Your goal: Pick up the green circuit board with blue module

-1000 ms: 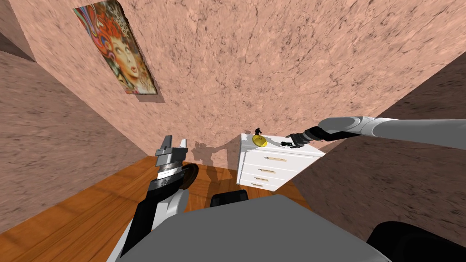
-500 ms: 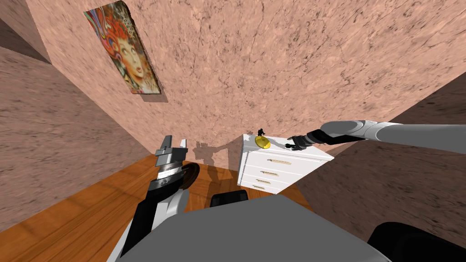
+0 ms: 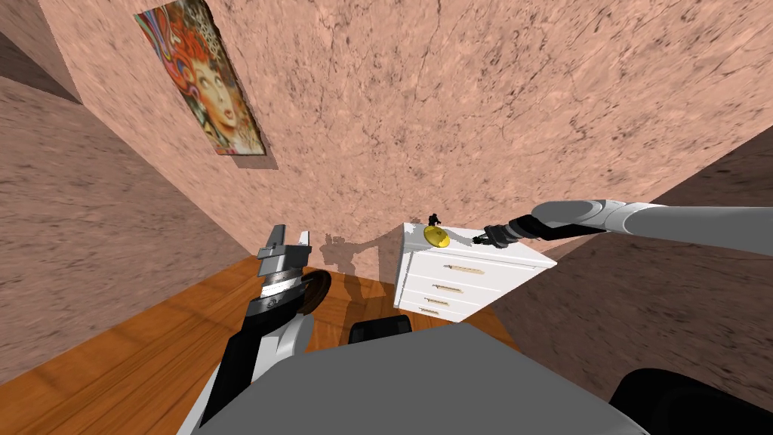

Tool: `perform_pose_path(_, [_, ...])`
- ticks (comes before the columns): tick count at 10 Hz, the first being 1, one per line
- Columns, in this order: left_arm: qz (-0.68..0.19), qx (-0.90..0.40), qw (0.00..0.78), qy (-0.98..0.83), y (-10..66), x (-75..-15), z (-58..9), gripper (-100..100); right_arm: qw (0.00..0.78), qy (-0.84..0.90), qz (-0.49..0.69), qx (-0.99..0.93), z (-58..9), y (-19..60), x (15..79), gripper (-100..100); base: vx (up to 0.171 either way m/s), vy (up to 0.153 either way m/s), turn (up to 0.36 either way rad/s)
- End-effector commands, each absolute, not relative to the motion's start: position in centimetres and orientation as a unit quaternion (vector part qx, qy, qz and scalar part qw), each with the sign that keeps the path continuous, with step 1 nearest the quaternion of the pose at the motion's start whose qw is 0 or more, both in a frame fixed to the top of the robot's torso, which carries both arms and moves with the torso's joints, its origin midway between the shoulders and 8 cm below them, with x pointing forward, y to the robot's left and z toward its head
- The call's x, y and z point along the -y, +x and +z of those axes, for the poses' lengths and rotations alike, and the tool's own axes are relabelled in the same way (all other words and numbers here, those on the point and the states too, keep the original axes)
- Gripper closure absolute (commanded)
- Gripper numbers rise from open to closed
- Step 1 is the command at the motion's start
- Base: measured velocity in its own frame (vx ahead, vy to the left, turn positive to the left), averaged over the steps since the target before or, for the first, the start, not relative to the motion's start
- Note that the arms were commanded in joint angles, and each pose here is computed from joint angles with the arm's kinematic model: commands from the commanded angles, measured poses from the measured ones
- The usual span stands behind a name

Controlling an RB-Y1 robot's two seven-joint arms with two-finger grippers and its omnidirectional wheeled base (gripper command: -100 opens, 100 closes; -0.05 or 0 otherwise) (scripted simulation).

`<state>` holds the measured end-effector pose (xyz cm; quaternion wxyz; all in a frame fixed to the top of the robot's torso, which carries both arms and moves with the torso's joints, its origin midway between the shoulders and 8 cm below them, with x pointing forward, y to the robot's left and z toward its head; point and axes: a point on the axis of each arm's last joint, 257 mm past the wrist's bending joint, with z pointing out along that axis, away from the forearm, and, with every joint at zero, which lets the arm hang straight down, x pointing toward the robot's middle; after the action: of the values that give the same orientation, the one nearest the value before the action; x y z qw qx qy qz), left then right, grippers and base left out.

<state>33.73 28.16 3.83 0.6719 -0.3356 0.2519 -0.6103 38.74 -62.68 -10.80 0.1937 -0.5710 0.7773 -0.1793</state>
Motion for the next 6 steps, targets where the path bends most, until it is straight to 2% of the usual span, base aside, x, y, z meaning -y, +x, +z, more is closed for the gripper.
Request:
perform_pose_path(1, [-0.61,-0.252,0.672,-0.336,33.7,-28.2,3.8,0,0.194,-0.571,-0.179,-0.777,-10.8,38.7,62.7,100,0.0,0.0,0.0])
perform_pose_path(2, [-0.61,-0.252,0.672,-0.336,33.7,-28.2,3.8,0,0.194,-0.571,-0.179,-0.777,-10.8,38.7,62.7,0,0.0,0.0,0.0])
perform_pose_path(3, [-0.61,-0.252,0.672,-0.336,33.7,-28.2,3.8,0,0.195,-0.575,-0.176,-0.775,-9.7,39.5,61.8,100,-0.033,-0.011,-0.112])
perform_pose_path(5, [-0.61,-0.252,0.672,-0.336,33.7,-28.2,3.8,0,0.195,-0.577,-0.178,-0.773,-9.6,39.7,61.8,100,-0.037,-0.008,-0.072])
perform_pose_path(6, [-0.61,-0.252,0.672,-0.336,33.7,-28.2,3.8,0,0.195,-0.577,-0.177,-0.773,-9.5,39.7,61.7,0,0.0,0.0,0.0])
